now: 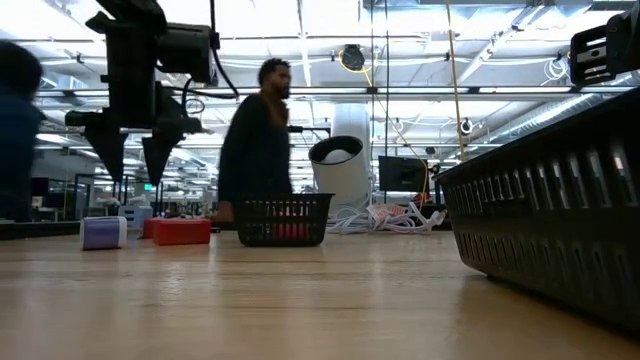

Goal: Pick & Place Office items
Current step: Put the blue charger into the top black basket

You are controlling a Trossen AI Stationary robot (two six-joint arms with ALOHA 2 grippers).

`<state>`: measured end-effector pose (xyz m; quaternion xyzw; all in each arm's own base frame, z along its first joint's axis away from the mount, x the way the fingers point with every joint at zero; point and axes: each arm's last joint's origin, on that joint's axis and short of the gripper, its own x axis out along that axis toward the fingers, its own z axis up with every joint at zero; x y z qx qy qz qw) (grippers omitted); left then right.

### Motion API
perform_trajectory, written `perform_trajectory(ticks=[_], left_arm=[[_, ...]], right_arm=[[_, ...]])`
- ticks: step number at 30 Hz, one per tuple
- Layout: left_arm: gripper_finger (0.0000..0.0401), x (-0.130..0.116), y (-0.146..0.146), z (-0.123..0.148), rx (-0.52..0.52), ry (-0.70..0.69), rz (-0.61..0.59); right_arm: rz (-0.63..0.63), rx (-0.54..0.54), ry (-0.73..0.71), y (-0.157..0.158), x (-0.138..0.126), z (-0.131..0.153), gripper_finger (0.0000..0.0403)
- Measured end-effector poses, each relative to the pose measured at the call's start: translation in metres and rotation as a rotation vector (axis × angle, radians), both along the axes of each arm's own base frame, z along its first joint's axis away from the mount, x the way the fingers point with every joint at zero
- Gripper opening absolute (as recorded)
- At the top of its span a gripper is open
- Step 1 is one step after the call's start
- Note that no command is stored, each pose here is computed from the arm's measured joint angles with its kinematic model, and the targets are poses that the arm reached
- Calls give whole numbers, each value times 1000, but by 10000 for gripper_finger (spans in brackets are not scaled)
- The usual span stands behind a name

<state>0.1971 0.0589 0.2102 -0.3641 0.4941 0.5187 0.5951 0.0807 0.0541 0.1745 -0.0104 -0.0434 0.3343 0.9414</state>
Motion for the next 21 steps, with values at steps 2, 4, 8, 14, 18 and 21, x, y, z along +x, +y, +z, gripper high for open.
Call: perform_trajectory(ticks=[2,4,8,14,18,21], left_arm=[[302,0,4,-5,1,-11,-2],[299,-1,7,-10,-24,-36,10],[287,-8,12,-24,-82,-41,49],[272,-16,13,-41,-96,-40,99],[262,-15,13,-46,-103,-77,86],[253,-14,12,-47,-110,-98,59]], right_arm=[[0,0,0,0,0,0,230],[0,0,0,0,0,0,231],[0,0,0,0,0,0,228],[0,0,0,0,0,0,229],[0,0,0,0,0,0,232],[0,0,0,0,0,0,232]])
